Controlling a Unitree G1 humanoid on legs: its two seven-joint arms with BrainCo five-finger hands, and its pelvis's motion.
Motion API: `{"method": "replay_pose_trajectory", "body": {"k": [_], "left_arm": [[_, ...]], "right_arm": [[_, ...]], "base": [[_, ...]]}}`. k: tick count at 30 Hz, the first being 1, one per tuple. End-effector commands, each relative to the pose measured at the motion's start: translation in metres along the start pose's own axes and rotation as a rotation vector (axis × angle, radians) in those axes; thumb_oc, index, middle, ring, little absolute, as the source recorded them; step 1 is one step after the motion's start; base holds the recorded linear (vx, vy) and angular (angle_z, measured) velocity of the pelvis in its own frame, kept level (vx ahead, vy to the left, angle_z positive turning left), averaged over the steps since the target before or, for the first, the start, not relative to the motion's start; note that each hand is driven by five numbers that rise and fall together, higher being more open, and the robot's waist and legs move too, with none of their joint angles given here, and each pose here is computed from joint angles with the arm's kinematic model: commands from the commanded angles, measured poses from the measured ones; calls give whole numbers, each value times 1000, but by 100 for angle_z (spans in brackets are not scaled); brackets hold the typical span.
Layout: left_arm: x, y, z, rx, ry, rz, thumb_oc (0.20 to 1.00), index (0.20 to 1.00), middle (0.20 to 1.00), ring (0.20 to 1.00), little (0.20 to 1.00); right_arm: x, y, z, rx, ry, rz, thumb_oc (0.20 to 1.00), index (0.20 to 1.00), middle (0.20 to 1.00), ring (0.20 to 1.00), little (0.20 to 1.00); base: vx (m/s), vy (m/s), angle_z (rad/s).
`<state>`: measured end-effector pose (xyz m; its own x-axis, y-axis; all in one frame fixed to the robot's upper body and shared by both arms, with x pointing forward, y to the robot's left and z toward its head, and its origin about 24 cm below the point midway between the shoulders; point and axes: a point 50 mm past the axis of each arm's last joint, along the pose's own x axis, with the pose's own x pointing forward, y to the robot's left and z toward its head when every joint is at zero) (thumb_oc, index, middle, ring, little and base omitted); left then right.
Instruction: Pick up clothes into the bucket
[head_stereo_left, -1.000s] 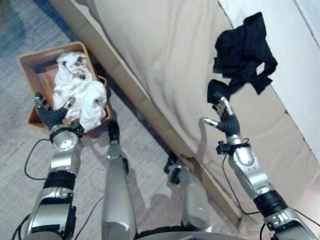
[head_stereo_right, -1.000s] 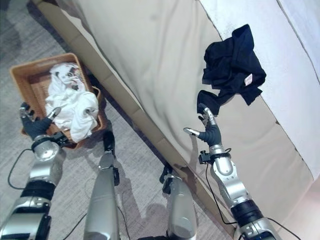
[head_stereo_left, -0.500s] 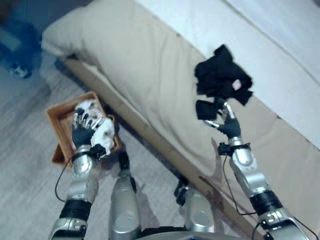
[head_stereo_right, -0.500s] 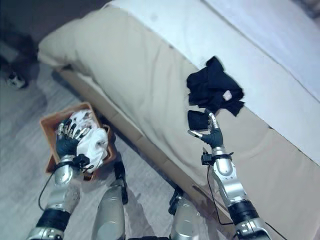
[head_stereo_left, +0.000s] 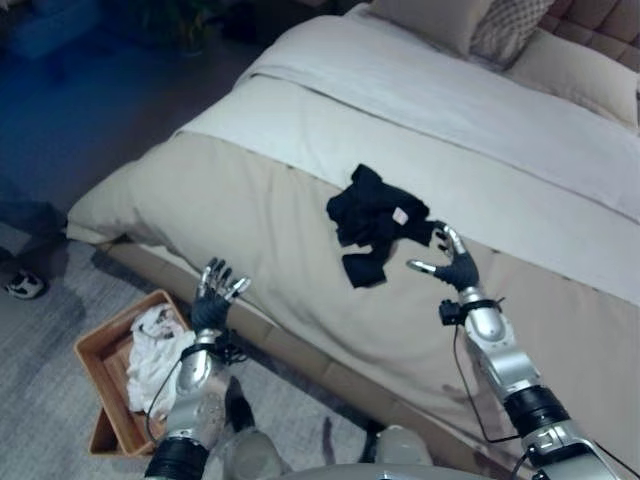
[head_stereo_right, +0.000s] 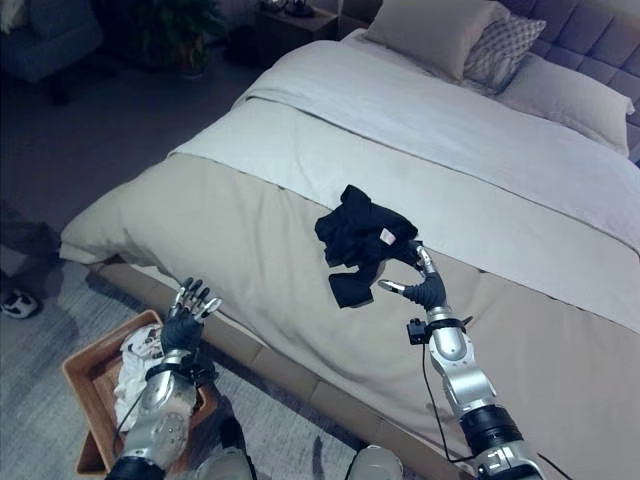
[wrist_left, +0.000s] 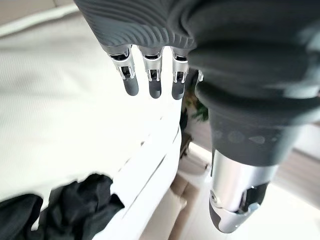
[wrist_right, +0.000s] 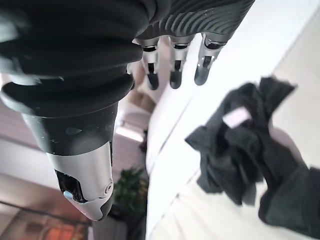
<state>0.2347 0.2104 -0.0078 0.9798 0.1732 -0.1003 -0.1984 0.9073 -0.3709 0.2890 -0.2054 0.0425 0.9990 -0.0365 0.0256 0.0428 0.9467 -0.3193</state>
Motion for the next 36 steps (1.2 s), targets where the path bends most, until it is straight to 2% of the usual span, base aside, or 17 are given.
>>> {"method": "replay_pose_trajectory", "body": {"k": [1,13,19,28,36], "left_arm": [[5,-12,28,-27,-110,-113,1000,1000,1000,1000,1000],[-18,11,8,-21,-26,-17,1000,1000,1000,1000,1000],[-18,18,22,25,-66,-27,1000,1000,1000,1000,1000],[-13,10,22,21,-72,-61,1000,1000,1000,1000,1000],[-6,-7,15,-17,-58,-103,1000,1000,1000,1000,1000]], "right_arm": [[27,-4,48,-39,-190,-6,1000,1000,1000,1000,1000],[34,1,52,-37,-189,18,1000,1000,1000,1000,1000],[48,2,60,-65,-188,-6,1000,1000,1000,1000,1000],[55,9,79,-39,-244,12,1000,1000,1000,1000,1000],[45,-4,64,-44,-221,-41,1000,1000,1000,1000,1000]], "base": [[38,-140,-41],[172,75,-49],[138,200,-27],[95,25,-17],[194,-203,24]]}}
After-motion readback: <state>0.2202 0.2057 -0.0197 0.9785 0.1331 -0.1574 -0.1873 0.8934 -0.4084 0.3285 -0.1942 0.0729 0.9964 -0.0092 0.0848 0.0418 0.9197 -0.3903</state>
